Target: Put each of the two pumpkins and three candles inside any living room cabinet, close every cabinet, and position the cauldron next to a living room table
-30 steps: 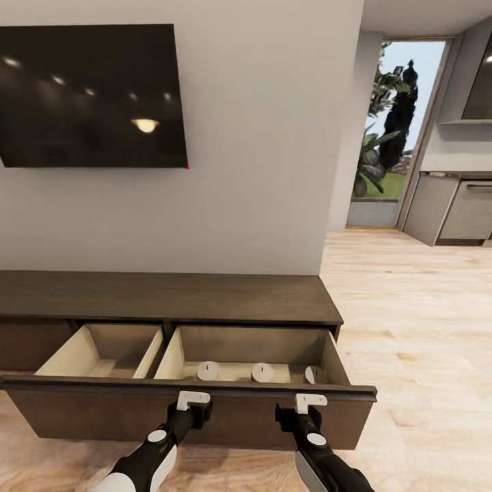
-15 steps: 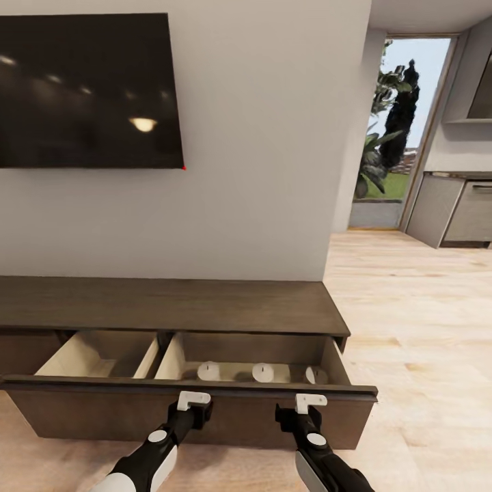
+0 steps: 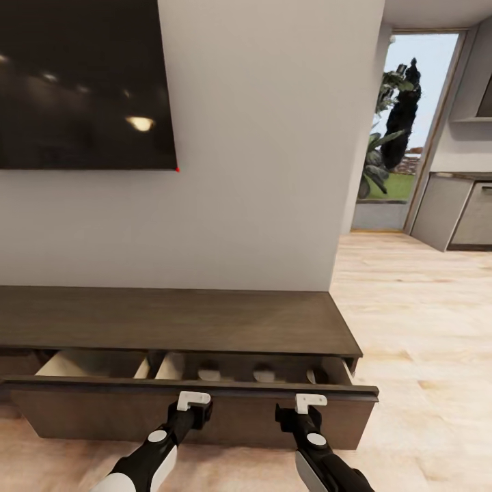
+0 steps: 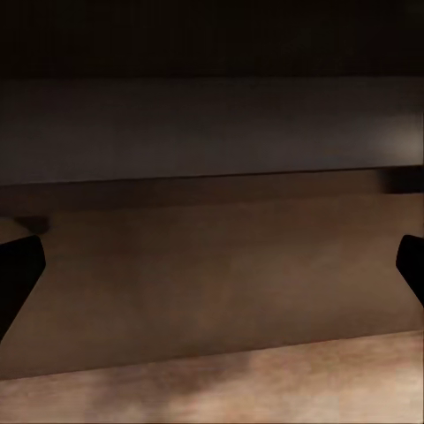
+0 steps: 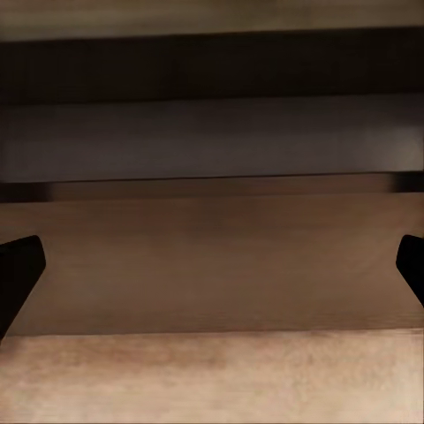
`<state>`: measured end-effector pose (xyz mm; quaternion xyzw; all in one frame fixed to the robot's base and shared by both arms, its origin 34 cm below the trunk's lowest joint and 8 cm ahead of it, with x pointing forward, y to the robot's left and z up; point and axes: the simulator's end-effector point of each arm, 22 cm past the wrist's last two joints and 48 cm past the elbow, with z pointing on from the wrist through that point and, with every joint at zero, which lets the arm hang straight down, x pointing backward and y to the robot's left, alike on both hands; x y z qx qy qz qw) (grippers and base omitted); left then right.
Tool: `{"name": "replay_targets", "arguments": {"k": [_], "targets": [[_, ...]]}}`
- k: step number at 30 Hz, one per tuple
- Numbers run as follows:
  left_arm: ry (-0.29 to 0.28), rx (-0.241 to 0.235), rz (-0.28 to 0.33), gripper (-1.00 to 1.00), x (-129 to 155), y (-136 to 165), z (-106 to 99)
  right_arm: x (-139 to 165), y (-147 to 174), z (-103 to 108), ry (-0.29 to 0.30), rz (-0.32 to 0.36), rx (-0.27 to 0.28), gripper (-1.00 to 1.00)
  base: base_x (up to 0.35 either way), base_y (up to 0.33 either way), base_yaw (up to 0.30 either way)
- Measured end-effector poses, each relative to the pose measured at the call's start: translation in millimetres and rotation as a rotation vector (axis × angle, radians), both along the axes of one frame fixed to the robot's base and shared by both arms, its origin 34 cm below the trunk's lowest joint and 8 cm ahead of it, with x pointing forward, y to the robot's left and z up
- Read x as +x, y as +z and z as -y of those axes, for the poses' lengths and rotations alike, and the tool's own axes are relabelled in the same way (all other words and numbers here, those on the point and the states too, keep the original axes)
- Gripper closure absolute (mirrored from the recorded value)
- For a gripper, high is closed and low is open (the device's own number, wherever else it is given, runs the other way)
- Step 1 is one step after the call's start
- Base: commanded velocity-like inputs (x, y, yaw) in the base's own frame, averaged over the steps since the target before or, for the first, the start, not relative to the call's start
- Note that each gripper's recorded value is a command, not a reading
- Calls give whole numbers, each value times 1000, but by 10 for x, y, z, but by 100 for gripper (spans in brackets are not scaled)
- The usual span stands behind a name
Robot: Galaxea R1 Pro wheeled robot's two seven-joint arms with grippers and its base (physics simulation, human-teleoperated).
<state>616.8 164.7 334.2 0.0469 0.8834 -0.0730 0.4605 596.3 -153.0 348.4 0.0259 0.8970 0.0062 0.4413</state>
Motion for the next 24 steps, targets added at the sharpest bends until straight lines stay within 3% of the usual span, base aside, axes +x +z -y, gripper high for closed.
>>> {"name": "replay_targets", "arguments": {"k": [17, 24], "targets": [[0, -1, 1, -100, 2, 2, 1, -1, 0, -4, 2, 0, -1, -100, 229, 0, 0], [5, -1, 2, -100, 7, 3, -10, 0, -1, -4, 2, 0, -1, -100, 59, 0, 0]]}}
